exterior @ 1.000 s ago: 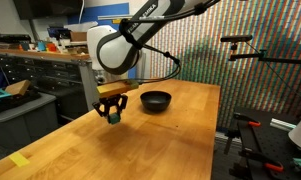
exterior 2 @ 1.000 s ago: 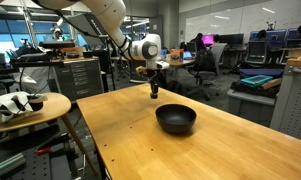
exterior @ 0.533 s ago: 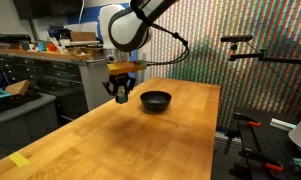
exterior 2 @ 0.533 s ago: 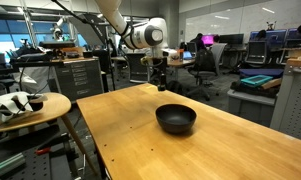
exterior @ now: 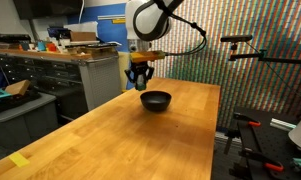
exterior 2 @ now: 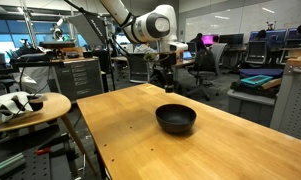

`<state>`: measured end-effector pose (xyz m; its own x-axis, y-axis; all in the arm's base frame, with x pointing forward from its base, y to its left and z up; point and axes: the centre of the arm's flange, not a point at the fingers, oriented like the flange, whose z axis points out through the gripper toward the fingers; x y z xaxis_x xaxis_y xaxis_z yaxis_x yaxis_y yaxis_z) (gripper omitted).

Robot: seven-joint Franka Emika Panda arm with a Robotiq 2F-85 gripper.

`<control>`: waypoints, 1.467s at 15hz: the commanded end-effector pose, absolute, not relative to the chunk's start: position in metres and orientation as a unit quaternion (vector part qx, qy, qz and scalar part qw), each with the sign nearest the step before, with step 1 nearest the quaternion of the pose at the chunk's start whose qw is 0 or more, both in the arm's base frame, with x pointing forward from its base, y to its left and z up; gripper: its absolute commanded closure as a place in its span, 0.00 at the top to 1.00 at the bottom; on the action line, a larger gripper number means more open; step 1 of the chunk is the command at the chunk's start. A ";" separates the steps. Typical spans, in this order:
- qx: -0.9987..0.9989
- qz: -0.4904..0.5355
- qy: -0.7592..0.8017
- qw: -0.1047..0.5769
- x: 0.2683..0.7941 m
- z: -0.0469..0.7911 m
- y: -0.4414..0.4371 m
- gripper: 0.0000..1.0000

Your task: Put the green block in the black bowl

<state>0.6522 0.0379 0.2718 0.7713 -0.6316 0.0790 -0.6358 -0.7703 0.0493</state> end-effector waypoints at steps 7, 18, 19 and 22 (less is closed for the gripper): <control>0.922 -0.007 -0.384 0.047 0.613 0.231 -0.014 0.18; 0.915 0.007 -0.401 0.039 0.625 0.194 -0.020 0.68; 0.914 0.006 -0.403 0.039 0.624 0.191 -0.021 0.74; 0.912 0.009 -0.408 0.039 0.623 0.194 -0.024 0.98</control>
<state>0.6177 -0.0187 0.1883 0.6899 -0.7230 0.0370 -0.7228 -0.6852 0.0892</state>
